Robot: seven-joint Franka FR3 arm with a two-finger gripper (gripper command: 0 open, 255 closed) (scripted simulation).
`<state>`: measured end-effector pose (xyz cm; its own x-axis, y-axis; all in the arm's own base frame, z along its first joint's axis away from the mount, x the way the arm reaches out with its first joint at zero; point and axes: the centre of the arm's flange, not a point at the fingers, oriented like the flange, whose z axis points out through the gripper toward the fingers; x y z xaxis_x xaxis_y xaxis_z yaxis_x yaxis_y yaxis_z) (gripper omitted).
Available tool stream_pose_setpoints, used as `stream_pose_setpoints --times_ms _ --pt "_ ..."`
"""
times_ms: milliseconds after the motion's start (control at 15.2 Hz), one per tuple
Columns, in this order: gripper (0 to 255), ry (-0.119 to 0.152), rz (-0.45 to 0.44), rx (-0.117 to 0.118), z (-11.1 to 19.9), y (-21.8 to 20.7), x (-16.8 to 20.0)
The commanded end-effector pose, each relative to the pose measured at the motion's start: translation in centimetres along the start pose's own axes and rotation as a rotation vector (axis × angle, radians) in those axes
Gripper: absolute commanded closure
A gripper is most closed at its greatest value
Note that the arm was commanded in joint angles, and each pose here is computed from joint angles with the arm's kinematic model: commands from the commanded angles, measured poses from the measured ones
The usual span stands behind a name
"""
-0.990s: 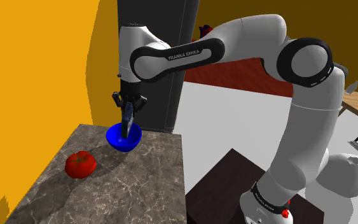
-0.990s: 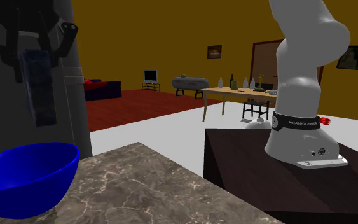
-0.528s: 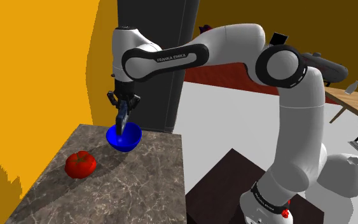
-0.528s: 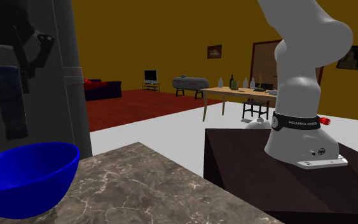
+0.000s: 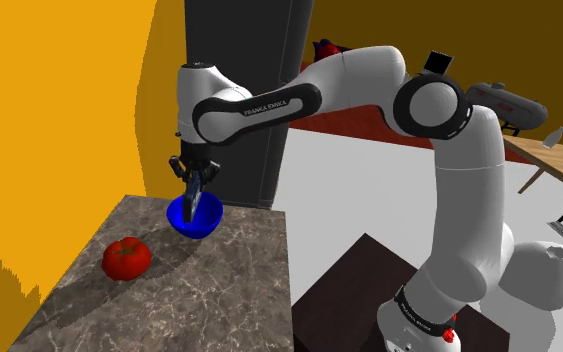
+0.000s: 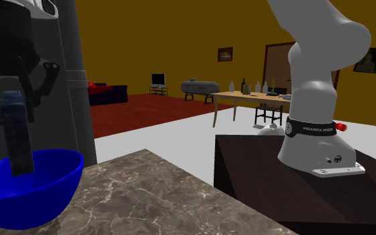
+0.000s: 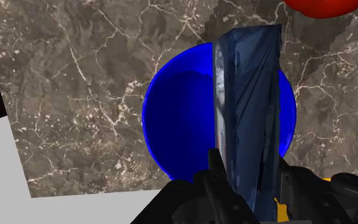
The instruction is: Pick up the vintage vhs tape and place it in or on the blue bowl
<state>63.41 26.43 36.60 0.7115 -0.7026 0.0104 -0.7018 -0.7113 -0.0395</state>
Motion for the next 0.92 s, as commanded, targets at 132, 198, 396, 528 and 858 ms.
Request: stream_pose_setpoints --times_ms 132,198,396,528,858 --pt "255 0.000 0.000 0.001 2.1 0.1 -0.1" --pt "255 0.000 0.000 0.001 2.6 0.1 -0.1" --pt "255 0.000 0.000 0.001 2.8 0.1 -0.1" --pt "255 0.000 0.000 0.001 2.8 0.1 -0.1" --pt "0 0.001 0.000 0.001 2.8 0.1 -0.1"
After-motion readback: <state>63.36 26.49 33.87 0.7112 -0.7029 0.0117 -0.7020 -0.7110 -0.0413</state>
